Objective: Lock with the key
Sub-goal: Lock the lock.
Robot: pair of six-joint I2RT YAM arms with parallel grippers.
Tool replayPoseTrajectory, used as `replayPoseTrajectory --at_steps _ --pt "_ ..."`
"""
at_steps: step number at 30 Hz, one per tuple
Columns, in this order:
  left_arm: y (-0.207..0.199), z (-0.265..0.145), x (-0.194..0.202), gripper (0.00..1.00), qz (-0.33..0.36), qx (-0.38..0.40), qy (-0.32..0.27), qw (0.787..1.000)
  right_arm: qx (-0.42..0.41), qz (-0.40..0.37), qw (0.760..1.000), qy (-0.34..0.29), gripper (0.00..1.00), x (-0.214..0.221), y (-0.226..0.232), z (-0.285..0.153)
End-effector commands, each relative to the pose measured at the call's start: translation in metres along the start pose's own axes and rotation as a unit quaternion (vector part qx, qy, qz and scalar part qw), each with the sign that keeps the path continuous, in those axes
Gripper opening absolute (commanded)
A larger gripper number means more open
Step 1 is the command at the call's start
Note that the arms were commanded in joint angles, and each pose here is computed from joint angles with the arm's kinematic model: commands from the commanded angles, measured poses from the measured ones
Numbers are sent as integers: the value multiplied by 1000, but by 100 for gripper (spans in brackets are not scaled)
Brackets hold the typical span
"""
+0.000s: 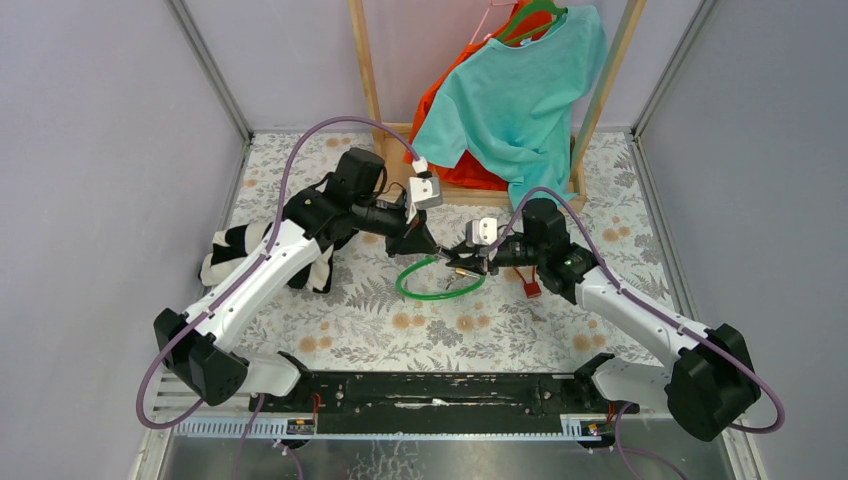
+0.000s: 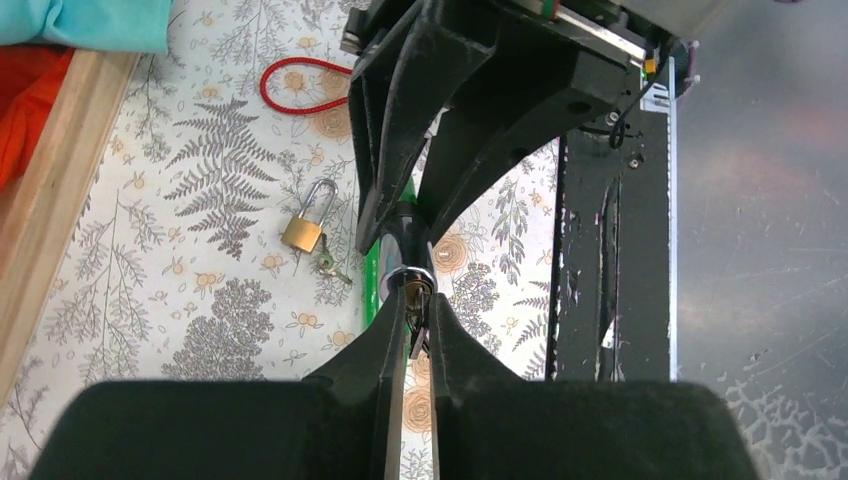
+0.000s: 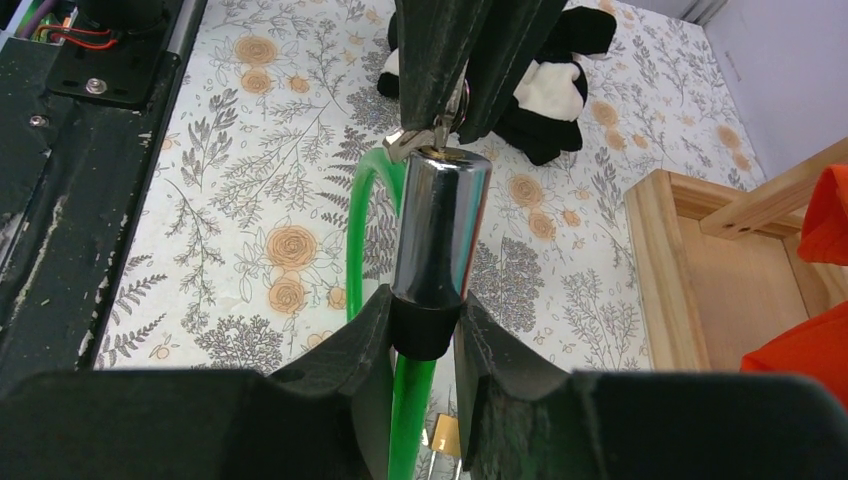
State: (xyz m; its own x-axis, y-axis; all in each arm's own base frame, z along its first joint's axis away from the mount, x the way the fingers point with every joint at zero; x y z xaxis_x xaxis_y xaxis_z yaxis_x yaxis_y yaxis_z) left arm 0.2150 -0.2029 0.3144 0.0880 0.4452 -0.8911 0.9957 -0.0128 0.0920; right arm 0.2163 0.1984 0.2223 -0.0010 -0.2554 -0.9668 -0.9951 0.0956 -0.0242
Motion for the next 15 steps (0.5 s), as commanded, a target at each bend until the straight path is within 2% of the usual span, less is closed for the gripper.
replayPoseTrajectory --at_steps 1,4,7,15 --pt "-2 -22 -30 0 3 -45 -36 998 42 80 988 122 0 57 3 -15" --pt "1 -21 -29 0 -61 -90 -40 993 59 80 987 123 0 57 0 -16" --pt "-1 -16 -26 0 -125 -89 -42 987 77 84 986 126 0 56 -3 -16" --pt "-8 -16 -23 0 -151 -65 -38 986 73 104 984 126 0 54 -5 -18"
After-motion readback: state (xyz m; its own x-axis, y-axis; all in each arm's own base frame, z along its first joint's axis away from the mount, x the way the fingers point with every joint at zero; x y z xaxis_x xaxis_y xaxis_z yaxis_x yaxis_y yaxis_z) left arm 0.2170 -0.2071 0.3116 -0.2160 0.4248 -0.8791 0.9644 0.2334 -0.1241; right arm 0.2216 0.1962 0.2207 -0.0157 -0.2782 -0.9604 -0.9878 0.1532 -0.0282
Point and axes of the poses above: each gripper's point midway between its finger pads, its own z axis out along the fingers, its own y axis along the line the jaws close on, x = y × z, the point moved 9 cm from there along -z, back along the fingers, and after that the axes turned 15 degrees about z, right-handed, at the moved point
